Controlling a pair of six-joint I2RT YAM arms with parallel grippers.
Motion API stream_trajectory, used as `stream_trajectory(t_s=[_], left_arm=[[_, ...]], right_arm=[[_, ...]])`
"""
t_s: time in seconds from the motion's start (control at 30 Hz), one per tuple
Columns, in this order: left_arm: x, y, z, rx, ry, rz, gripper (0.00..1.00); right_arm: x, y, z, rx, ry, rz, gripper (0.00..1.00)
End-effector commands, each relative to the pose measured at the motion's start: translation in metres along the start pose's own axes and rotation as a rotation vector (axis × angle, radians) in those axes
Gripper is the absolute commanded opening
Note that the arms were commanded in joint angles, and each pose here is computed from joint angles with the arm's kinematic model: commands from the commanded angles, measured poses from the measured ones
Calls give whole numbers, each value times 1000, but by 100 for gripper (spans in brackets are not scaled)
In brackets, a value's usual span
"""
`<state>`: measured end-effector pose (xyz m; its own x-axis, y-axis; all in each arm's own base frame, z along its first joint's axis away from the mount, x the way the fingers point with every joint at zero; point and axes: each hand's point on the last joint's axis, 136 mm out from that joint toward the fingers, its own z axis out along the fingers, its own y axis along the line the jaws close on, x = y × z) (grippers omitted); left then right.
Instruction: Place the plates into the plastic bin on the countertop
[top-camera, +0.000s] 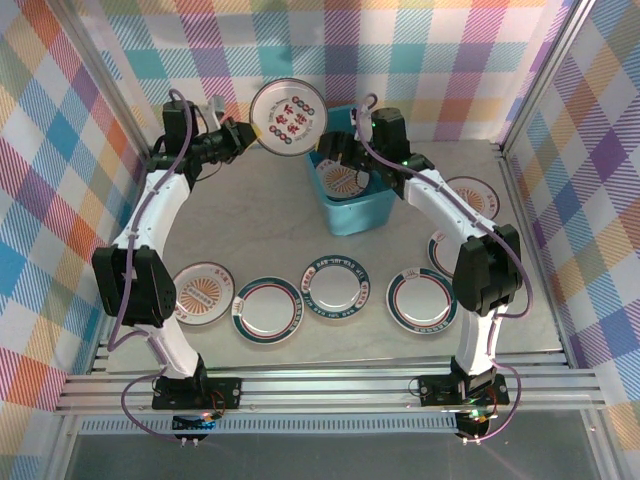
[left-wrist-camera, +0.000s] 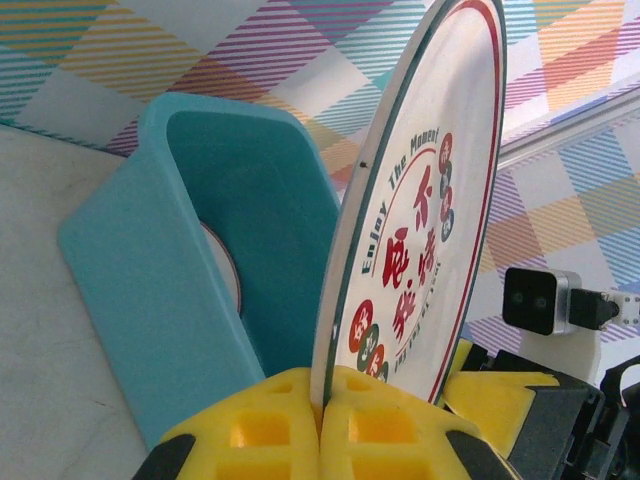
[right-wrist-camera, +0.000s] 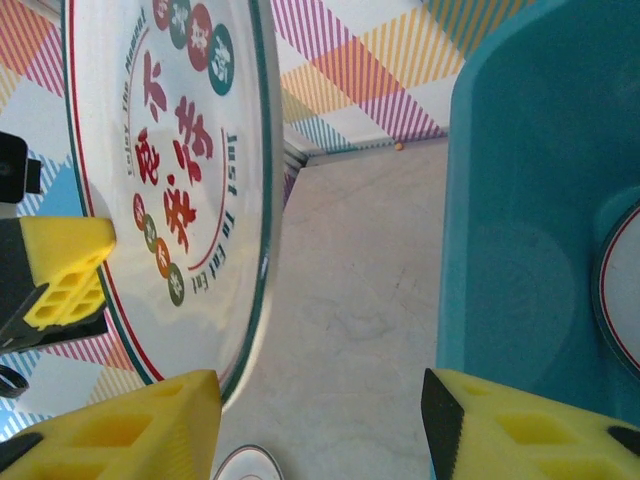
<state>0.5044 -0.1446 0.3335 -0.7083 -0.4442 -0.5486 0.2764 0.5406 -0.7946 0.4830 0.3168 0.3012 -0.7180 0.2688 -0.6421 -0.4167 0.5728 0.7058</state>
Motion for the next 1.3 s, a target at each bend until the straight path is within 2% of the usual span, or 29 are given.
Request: stream_trajectory(t_s=[0.0,0.2,0.47,0.87,0.93,1.03,1.13,1.27], left_arm=[[-14,-42,-4,113,-30,80,0],[-7,-47,2,121,-18,86,0],[1,-48,7,98,-12,101,0],[8,-44,12,59,4,118,1],[7,-44,12,59,1,119,5],[3,-44,13,57,-15,119,24],[-3,-48,15,68,-30,122,37],[-8,-50,14,67,-35,149,47]], right_arm=[[-27,20,-16,-58,-116,-12,54],[-34,16,-17,-88,-171,44,48],[-35,8,-20,-82,-221,105,27],[-32,2,-23,-72,-240,161,5],[-32,0,-23,-65,-245,171,4],[-35,0,-25,-64,-266,173,2],[-40,-3,-28,-52,-299,187,0],[-47,-10,-35,-34,-365,202,0]])
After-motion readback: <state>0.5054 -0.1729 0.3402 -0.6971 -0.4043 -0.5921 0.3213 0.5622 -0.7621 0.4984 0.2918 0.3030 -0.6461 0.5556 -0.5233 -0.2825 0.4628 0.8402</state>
